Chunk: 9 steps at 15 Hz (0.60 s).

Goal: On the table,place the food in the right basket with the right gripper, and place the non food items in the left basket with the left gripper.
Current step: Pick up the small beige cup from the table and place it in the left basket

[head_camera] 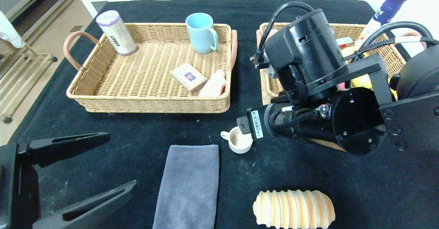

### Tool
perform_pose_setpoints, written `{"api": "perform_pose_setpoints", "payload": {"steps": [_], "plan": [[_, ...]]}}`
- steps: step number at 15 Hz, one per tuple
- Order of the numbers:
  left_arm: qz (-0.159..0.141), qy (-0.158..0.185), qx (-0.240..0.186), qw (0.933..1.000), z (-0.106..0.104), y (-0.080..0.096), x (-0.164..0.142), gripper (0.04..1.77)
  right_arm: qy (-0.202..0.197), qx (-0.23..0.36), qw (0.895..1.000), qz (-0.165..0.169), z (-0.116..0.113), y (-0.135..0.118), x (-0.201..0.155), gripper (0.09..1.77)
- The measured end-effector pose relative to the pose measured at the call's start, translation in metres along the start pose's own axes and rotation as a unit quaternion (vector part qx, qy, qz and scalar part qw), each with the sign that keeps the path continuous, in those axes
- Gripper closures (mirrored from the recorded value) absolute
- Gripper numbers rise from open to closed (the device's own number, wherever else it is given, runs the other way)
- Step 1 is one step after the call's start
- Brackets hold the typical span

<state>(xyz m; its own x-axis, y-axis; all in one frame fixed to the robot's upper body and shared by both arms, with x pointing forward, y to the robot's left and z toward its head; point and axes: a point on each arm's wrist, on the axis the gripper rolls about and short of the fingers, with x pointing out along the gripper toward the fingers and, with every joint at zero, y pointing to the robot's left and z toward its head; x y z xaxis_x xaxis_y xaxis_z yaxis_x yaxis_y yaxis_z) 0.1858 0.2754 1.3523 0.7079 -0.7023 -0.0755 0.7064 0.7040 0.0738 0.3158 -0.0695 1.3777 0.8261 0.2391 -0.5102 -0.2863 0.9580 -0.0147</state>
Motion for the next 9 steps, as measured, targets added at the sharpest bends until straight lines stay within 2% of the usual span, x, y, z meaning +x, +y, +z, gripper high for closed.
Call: {"api": "perform_pose_setpoints", "payload": {"steps": [2, 9], "plan": [[0.001, 0.000, 0.000, 1.0000, 0.000, 0.000, 0.000, 0.09, 0.021, 0.012, 1.000, -0.010, -0.004, 0.000, 0.006, 0.16], [0.001, -0.001, 0.004, 1.0000, 0.000, 0.000, 0.000, 0.09, 0.040, 0.013, 0.999, -0.031, -0.009, 0.000, 0.033, 0.16]]}}
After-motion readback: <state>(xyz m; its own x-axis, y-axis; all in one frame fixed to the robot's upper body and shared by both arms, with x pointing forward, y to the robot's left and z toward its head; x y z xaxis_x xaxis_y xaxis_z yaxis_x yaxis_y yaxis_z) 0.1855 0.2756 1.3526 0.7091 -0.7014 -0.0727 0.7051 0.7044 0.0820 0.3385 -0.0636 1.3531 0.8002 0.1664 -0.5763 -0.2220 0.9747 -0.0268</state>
